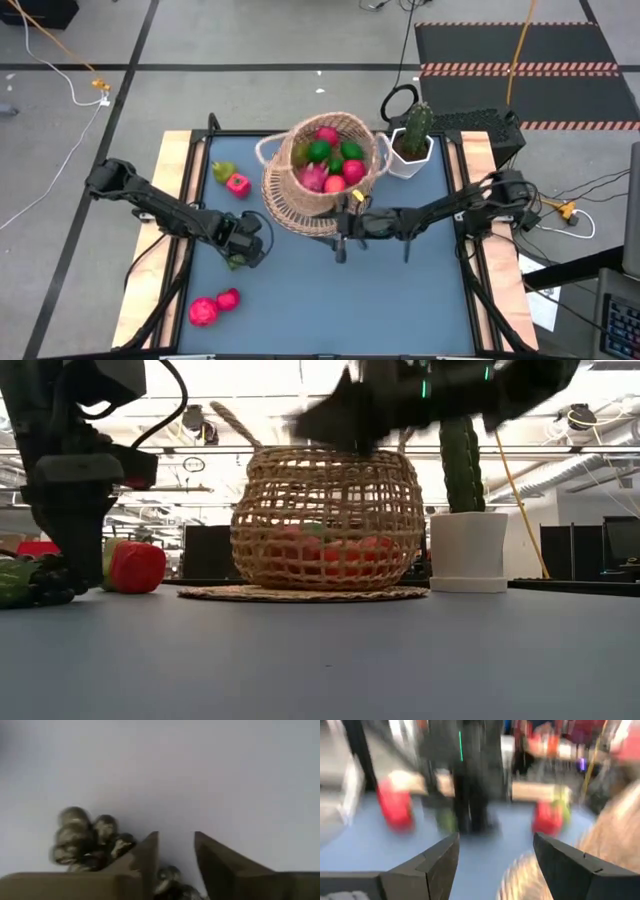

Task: Build produce basket
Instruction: Put the grapes into the basket

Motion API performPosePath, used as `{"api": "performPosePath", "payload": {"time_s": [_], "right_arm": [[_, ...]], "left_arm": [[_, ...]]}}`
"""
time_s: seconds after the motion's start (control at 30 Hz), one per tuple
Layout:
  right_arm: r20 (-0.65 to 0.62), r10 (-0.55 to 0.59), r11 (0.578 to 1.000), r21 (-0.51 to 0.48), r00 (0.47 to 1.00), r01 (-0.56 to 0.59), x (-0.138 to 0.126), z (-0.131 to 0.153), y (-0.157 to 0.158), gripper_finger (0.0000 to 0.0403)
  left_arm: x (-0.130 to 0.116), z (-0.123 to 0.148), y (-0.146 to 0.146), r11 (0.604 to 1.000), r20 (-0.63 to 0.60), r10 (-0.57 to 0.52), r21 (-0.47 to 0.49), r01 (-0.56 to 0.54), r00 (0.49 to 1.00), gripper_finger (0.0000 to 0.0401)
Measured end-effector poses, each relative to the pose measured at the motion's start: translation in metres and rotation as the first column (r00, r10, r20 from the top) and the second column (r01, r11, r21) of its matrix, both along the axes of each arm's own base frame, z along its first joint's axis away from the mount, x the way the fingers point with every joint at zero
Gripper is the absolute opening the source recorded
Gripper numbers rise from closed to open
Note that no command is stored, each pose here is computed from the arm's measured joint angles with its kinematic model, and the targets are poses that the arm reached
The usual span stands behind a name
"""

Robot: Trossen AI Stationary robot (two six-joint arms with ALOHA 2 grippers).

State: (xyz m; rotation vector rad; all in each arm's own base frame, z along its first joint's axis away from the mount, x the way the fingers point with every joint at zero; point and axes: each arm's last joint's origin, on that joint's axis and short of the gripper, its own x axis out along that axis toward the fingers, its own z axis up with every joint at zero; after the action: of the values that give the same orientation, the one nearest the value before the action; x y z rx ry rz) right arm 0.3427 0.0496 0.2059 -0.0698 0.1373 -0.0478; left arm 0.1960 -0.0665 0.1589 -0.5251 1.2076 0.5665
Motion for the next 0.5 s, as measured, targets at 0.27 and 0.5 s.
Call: {"api": "performPosePath", "payload": {"time_s": [0.27,0.5], "right_arm": [[0.015,0.025,1.000,0.002,1.000,-0.025,0.000,0.001,0.006,0.0249],[0.035,0.042,0.999,0.017,0.999,-0.043,0.000,0.004,0.008,0.0249]], "left_arm": [[0.006,0.007,0.005,0.996,-0.024,0.012,-0.088,-0.014,1.000,0.0267],[0.027,0.034,0.010,0.996,0.071,-0.024,-0.081,0.030,0.997,0.0292]]}}
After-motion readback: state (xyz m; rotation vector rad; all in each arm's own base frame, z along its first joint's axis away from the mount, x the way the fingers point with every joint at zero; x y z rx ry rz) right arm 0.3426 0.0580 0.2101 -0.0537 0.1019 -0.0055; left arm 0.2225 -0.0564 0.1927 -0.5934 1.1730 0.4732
